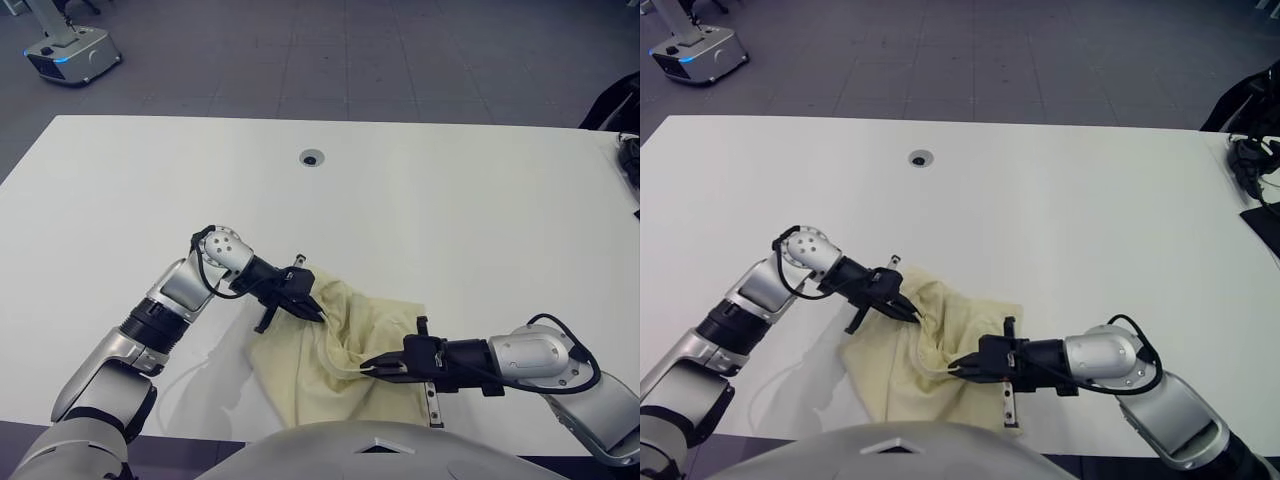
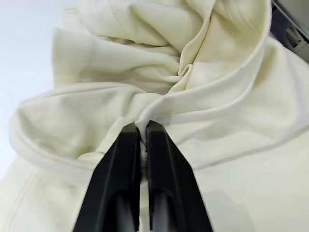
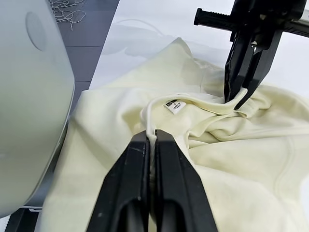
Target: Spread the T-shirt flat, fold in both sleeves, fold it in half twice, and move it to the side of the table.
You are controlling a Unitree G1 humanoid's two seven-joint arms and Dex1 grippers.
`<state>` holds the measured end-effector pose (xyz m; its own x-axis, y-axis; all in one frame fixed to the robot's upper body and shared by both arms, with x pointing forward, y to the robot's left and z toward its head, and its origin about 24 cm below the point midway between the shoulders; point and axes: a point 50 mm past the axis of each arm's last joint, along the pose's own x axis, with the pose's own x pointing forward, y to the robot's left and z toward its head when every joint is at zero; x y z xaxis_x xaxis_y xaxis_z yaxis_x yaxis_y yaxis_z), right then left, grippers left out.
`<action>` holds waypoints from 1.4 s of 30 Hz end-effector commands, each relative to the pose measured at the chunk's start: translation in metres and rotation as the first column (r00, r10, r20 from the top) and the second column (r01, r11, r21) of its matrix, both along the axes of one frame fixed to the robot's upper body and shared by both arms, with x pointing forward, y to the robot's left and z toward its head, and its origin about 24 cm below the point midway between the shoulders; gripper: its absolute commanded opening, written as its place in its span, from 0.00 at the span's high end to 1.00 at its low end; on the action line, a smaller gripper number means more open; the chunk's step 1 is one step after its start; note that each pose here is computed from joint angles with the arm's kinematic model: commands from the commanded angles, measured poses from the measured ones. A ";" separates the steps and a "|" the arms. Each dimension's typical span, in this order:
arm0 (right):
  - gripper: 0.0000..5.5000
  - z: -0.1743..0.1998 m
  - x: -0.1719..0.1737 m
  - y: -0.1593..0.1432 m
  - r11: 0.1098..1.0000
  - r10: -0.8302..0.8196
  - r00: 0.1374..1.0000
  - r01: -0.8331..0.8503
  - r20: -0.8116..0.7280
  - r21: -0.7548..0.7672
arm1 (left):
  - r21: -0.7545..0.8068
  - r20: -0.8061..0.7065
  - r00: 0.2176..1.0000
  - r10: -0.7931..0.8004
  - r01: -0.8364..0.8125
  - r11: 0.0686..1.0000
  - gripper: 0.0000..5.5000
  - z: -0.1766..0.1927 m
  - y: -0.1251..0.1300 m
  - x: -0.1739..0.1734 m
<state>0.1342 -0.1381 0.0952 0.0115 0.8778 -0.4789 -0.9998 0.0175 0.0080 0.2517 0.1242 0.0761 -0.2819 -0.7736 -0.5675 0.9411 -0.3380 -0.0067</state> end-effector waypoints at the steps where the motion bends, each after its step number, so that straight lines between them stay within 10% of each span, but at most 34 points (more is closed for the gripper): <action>1: 1.00 0.000 0.000 0.000 1.000 -0.002 1.000 0.002 0.005 0.000 | -0.048 0.036 0.999 0.034 -0.032 0.998 1.00 0.011 0.006 0.002; 11: 1.00 0.020 0.015 -0.029 0.994 -0.106 0.993 0.106 0.042 0.003 | -0.100 0.124 0.990 0.063 -0.050 0.994 1.00 0.050 0.050 -0.041; 23: 1.00 0.019 -0.034 -0.028 0.988 0.094 0.988 -0.108 -0.124 -0.112 | -0.055 -0.240 0.970 -0.027 0.014 0.998 1.00 0.044 0.052 -0.158; 42: 1.00 -0.060 -0.004 -0.025 0.850 0.239 0.957 -0.287 -0.164 -0.441 | 0.155 -0.217 0.953 0.210 -0.179 0.971 1.00 -0.056 0.033 -0.129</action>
<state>0.1223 -0.1485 0.0617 -0.3045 0.6433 -0.7025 -0.9466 -0.2862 0.1482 0.1189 0.1497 0.0401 -0.3193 -0.7948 -0.5161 0.9436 -0.2159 -0.2511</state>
